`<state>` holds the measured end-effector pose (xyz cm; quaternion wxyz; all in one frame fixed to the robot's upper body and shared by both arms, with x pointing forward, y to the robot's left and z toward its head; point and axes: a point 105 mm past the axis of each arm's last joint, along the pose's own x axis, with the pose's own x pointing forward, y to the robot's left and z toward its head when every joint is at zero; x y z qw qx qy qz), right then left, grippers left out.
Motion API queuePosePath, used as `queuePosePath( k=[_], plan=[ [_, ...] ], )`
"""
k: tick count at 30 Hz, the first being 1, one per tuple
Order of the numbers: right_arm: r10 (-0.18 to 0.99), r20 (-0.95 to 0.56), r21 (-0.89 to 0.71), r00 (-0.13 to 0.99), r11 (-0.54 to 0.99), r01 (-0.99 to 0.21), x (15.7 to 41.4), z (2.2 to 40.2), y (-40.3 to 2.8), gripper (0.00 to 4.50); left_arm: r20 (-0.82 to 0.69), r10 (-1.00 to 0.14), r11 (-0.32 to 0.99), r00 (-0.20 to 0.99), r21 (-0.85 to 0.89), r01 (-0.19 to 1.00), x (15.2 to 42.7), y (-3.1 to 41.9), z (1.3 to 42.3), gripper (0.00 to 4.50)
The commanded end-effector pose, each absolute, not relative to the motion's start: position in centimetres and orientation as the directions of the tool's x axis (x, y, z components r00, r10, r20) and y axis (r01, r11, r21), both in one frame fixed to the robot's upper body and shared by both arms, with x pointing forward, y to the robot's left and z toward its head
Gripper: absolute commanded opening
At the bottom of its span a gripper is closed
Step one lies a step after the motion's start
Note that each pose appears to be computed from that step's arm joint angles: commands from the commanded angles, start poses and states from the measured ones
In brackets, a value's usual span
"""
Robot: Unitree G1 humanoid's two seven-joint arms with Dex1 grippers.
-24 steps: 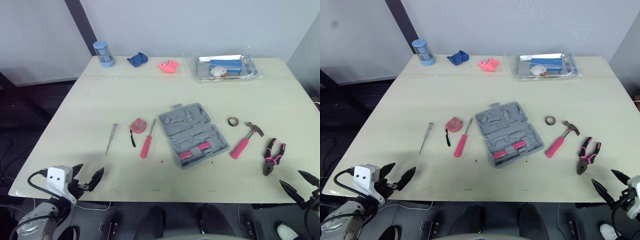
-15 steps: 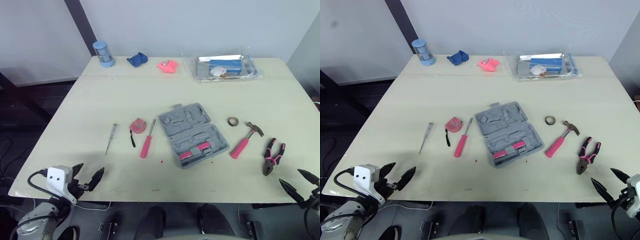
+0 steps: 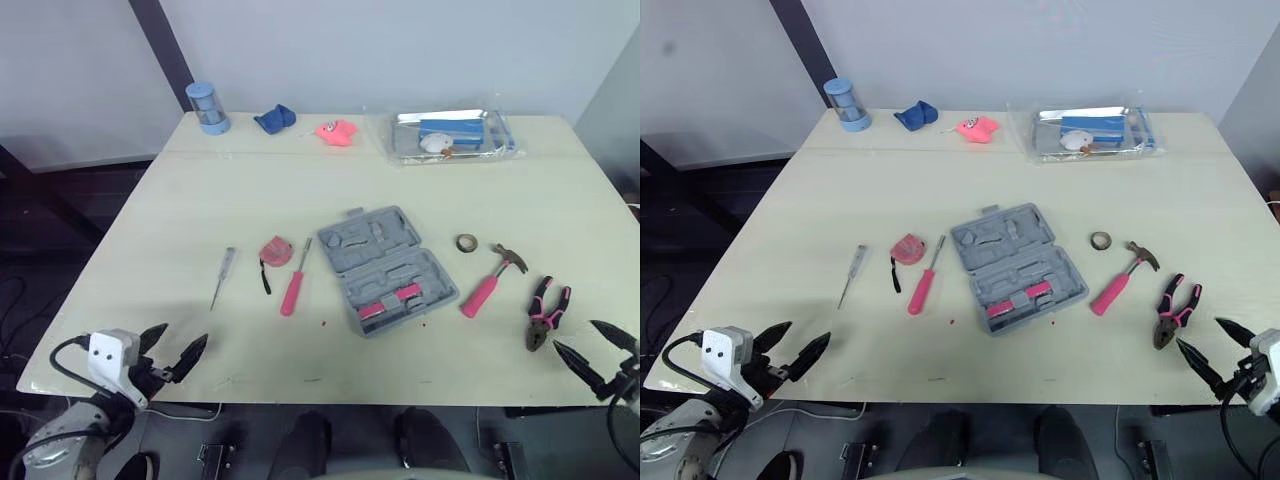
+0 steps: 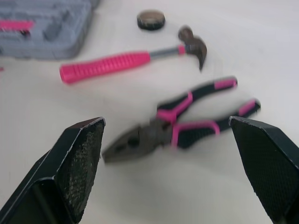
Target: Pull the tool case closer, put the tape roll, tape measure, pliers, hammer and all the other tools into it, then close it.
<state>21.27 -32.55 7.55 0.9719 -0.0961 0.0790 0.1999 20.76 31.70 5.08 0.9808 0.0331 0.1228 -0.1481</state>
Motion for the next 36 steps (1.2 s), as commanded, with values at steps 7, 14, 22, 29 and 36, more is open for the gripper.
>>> queuePosePath(
  k=[7,14,22,29,36],
  plan=[
    [0.517,-0.154,-0.179,0.842,0.823,-0.539,26.7,11.4,-29.3,4.5,-0.204,-0.508,0.845,0.837,0.072,0.53,22.8,28.3,8.3,4.46],
    [0.54,-0.273,-0.239,0.796,0.764,-0.6,32.4,11.6,-26.5,4.5,-0.225,-0.649,0.73,0.726,0.082,0.678,24.9,25.8,9.0,4.46],
    [0.59,-0.358,-0.287,0.723,0.668,-0.687,37.6,12.1,-22.8,4.5,-0.234,-0.763,0.602,0.602,0.078,0.794,27.2,23.0,9.4,2.15],
    [0.596,-0.409,-0.33,0.691,0.609,-0.721,41.1,12.1,-19.6,2.48,-0.268,-0.818,0.518,0.509,0.042,0.854,28.8,21.3,9.2,0.0],
    [0.586,-0.463,-0.369,0.665,0.555,-0.746,42.6,11.2,-17.2,0.11,-0.309,-0.84,0.466,0.446,0.009,0.885,30.3,20.1,8.9,0.0]
  ],
)
